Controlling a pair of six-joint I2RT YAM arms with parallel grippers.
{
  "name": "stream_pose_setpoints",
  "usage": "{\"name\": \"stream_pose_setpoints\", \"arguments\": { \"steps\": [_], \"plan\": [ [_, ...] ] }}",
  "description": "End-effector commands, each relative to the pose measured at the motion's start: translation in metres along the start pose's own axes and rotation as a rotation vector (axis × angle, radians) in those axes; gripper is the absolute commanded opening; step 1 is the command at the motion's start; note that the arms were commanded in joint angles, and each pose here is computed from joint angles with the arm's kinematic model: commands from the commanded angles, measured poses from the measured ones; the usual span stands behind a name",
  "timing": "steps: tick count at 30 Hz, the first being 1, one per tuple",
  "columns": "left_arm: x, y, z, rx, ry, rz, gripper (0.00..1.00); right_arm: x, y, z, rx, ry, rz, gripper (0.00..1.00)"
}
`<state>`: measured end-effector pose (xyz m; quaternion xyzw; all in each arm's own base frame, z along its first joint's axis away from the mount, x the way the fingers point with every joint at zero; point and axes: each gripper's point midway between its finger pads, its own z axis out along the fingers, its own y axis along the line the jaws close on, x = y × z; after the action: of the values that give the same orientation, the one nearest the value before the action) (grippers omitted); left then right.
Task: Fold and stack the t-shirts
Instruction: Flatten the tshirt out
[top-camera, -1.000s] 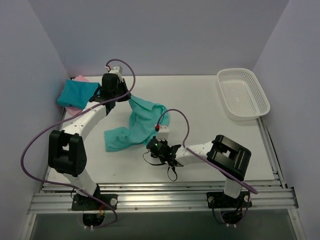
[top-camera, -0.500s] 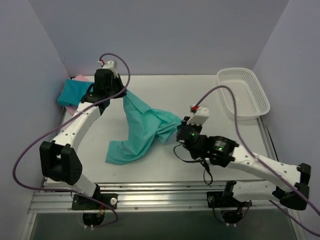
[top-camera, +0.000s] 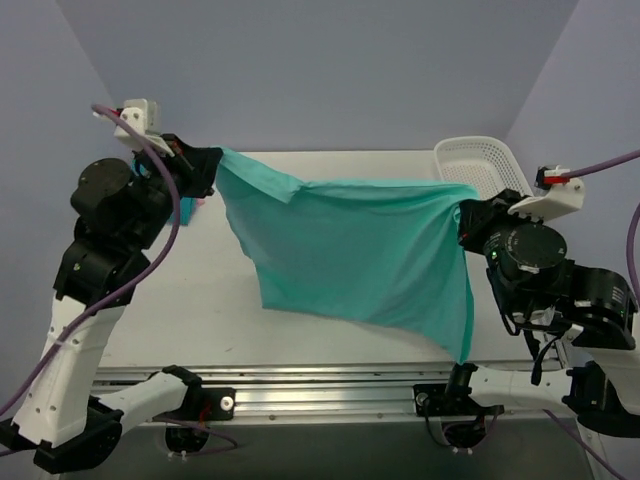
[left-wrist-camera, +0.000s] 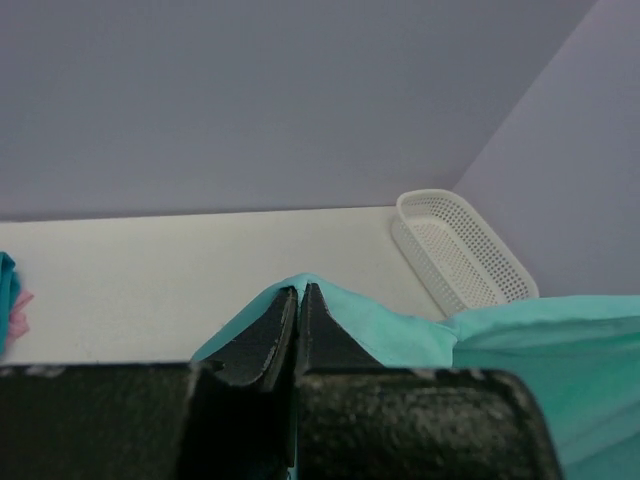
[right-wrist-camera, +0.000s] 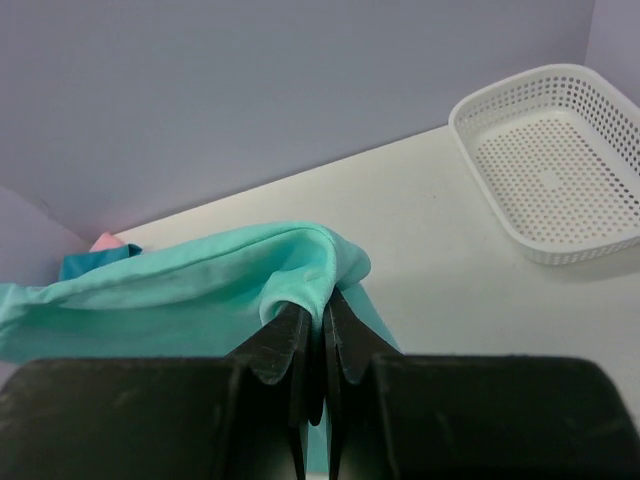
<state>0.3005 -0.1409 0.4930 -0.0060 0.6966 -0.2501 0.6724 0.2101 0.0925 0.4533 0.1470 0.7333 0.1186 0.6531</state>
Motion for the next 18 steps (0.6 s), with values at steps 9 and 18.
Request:
{"name": "stream_pose_setpoints", "arguments": {
  "steps": [9, 18],
  "plan": [
    [-0.084, -0.069, -0.124, 0.340, -0.181, -0.021, 0.02, -0.056, 0.054, -0.040, -0.444, -0.015, -0.042, 0.00],
    [-0.109, -0.076, -0.227, 0.485, -0.357, -0.070, 0.02, -0.122, 0.056, -0.117, -0.826, -0.126, 0.148, 0.00]
  ]
}}
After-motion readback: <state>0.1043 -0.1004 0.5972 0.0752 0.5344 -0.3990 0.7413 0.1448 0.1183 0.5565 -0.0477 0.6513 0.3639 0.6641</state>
